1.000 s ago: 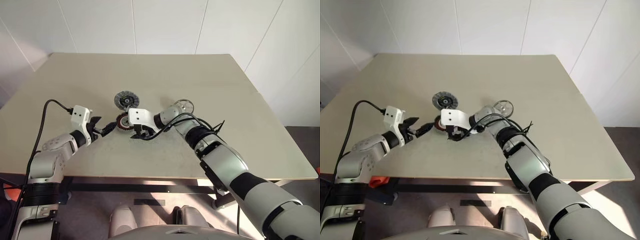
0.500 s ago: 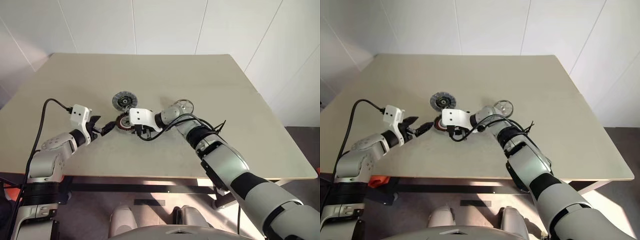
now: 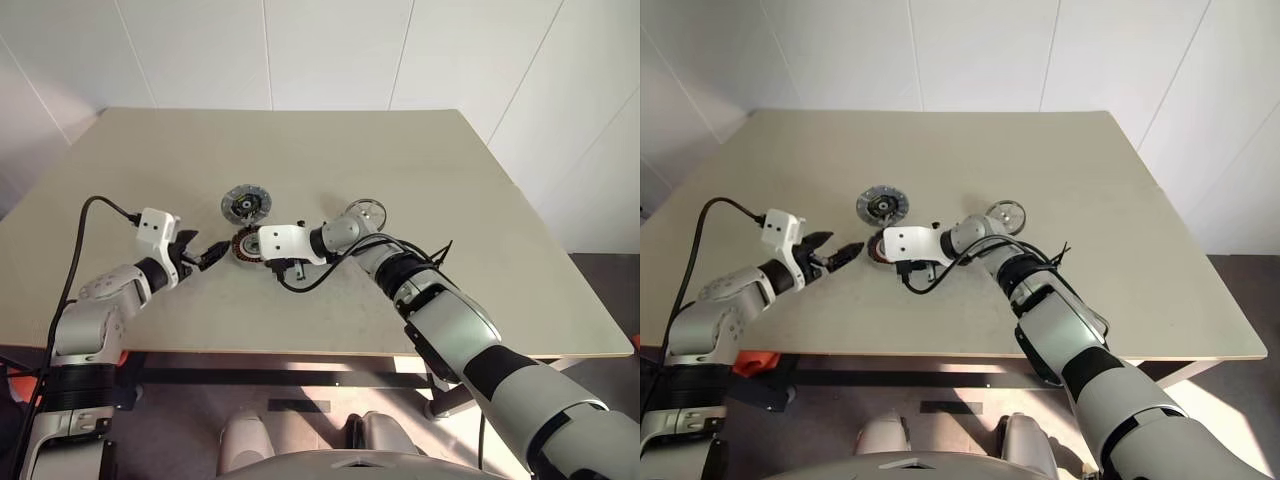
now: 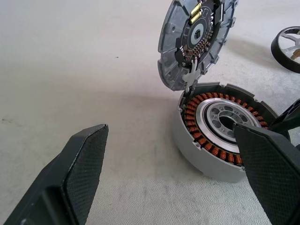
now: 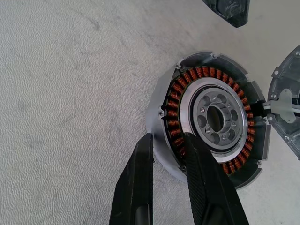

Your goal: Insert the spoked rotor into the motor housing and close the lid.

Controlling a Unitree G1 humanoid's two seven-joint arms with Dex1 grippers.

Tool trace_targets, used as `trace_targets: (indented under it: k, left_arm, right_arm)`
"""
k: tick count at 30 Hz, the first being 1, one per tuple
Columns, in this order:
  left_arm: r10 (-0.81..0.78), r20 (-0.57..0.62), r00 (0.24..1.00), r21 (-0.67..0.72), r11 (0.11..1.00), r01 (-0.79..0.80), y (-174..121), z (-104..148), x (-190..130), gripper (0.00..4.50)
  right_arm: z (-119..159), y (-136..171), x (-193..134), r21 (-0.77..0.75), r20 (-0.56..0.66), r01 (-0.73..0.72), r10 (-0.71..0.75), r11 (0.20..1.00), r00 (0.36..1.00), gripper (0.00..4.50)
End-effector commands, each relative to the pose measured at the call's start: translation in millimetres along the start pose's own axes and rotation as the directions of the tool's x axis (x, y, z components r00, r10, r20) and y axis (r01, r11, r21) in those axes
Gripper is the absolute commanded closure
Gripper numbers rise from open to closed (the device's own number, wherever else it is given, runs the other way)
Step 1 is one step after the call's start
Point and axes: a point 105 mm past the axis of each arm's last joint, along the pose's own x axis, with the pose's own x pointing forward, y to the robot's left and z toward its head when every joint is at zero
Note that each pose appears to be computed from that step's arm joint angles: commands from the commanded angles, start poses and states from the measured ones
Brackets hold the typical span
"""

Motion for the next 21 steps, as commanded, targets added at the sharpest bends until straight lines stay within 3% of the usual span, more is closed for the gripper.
trace_targets:
  k: [1,4,9,21]
  left_arm:
    - [0.009,0.053,0.999,0.032,0.999,-0.011,2.4,18.3,-3.0,0.0]
    - [0.01,0.05,0.999,0.029,1.0,-0.012,2.3,16.9,-2.6,0.0]
    - [0.012,0.049,0.999,0.028,1.0,-0.014,2.5,16.7,-2.3,0.0]
    - [0.011,0.05,0.999,0.026,1.0,-0.013,1.8,17.2,-0.8,0.0]
  right_arm:
    - [-16.9,15.6,-0.8,0.002,-0.061,-0.071,0.071,0.997,0.996,3.4]
    - [-17.5,17.2,-2.0,-0.007,-0.062,-0.083,0.082,0.997,0.995,3.4]
    - [-16.0,13.0,-3.5,-0.001,-0.062,-0.071,0.071,0.997,0.996,4.47]
    - [-22.6,2.8,-7.0,0.026,-0.094,0.001,0.002,1.0,0.996,4.47]
